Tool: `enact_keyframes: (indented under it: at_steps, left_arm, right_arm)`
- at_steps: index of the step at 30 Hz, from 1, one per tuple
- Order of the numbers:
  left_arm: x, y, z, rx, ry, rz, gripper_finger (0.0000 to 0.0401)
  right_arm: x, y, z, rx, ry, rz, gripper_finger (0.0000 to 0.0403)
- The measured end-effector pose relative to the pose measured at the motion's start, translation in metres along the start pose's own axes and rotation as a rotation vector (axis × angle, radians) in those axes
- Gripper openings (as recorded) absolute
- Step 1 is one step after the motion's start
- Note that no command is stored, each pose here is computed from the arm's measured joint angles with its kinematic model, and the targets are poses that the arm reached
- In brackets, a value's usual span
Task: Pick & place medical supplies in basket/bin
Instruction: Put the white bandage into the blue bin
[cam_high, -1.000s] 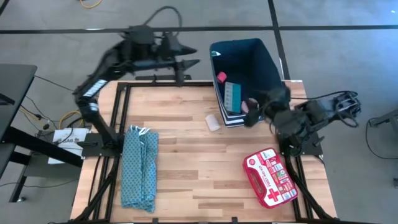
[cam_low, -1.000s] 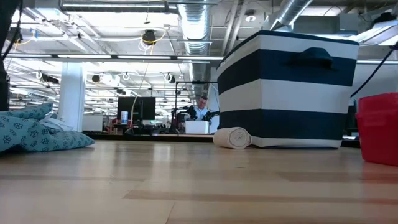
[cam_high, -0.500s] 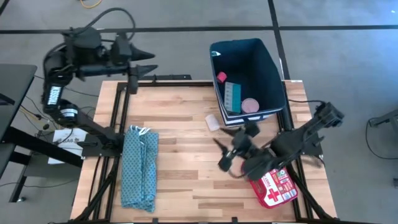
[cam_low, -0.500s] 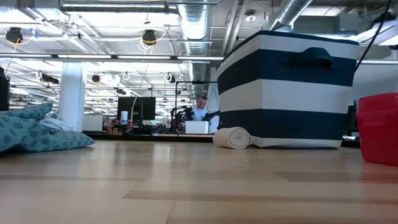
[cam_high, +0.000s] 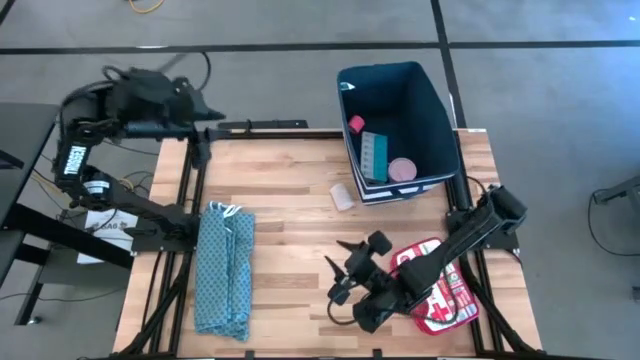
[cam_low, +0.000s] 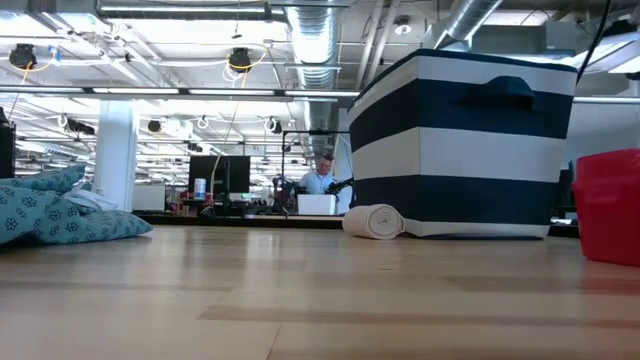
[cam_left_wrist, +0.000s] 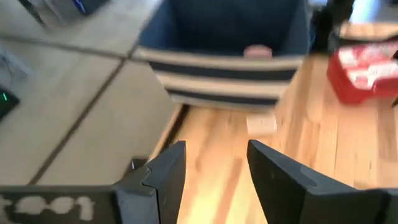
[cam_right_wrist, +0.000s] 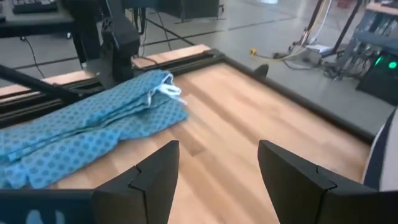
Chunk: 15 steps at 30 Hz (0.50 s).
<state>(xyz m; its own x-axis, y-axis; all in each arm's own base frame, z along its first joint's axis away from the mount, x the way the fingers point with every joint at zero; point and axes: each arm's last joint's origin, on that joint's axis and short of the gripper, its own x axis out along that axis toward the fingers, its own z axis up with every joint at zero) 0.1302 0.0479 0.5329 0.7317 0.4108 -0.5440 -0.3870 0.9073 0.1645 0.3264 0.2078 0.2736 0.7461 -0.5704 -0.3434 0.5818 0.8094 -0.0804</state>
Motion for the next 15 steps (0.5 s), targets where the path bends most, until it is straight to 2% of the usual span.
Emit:
enact_keyframes:
  at_steps: [2,7,11,15]
  left_arm:
    - [0.012,-0.003,-0.010,-0.001,0.069,0.028,0.0164]
    - [0.054,-0.011,-0.047,-0.003,0.232,0.186,0.0164]
    - [0.101,-0.023,-0.083,-0.014,0.258,0.147,0.0164]
    - [0.158,-0.040,-0.123,-0.020,0.186,0.025,0.0164]
  right_arm:
    - [0.002,0.006,-0.010,0.003,0.008,-0.001,0.0214]
    - [0.002,0.019,-0.029,0.016,0.022,0.004,0.0214]
    - [0.002,0.025,-0.041,0.044,0.029,0.006,0.0214]
    - [0.001,0.027,-0.046,0.033,0.054,0.021,0.0214]
